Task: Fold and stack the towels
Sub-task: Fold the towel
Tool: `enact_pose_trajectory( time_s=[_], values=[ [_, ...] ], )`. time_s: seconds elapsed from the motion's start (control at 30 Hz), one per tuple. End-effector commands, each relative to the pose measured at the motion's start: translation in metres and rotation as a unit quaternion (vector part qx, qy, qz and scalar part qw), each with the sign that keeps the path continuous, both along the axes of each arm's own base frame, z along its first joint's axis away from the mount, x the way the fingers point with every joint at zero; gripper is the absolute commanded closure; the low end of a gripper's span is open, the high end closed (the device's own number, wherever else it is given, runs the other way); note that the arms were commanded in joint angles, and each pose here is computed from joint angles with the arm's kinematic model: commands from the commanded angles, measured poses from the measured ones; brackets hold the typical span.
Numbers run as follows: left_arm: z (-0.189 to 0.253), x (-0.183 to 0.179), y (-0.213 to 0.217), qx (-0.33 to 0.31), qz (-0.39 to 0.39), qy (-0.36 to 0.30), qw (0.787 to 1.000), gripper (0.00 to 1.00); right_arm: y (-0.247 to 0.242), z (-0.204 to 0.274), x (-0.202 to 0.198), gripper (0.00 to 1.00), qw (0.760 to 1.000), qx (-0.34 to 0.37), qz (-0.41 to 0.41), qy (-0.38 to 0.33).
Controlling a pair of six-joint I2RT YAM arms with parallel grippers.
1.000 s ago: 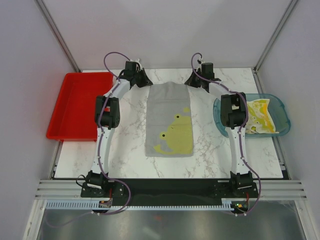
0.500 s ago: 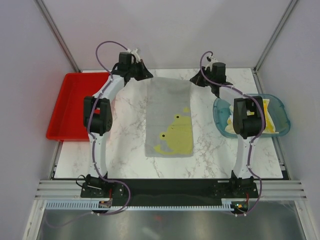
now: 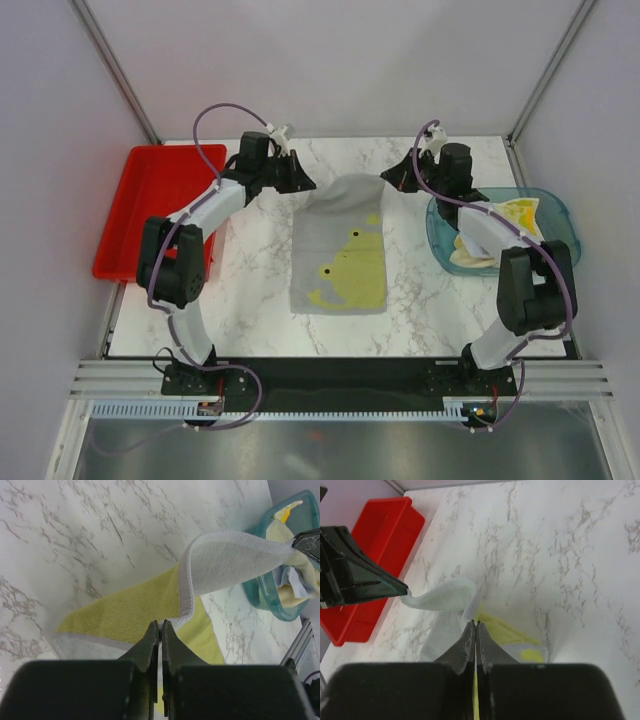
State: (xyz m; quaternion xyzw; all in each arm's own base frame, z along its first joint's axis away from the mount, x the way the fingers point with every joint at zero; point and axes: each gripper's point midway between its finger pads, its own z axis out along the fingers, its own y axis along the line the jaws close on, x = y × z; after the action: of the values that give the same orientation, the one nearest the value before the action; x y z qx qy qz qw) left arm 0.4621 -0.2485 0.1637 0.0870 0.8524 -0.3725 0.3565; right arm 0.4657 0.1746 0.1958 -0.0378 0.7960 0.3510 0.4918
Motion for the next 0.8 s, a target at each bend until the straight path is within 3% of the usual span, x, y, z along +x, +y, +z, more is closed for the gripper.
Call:
enact_pose_trajectory(
  time_s=[0.0,0.37,0.77],
  values=[
    [0.045,-0.016,0.002,-0.002,-0.014,-0.080,0.997,0.98,0.006,0.006,-0.035,1.00,1.000,-0.014,0.018,-0.020],
    [0.038,-0.119,0.014,0.019,-0.017,-0.083,0.996,0.98,0.018,-0.024,-0.140,1.00,0.998,-0.051,0.018,0.018],
    [-0.029,-0.193,0.027,0.079,0.009,0.003,0.997,0.98,0.008,-0.074,-0.210,1.00,0.995,-0.050,0.016,0.080]
  ],
)
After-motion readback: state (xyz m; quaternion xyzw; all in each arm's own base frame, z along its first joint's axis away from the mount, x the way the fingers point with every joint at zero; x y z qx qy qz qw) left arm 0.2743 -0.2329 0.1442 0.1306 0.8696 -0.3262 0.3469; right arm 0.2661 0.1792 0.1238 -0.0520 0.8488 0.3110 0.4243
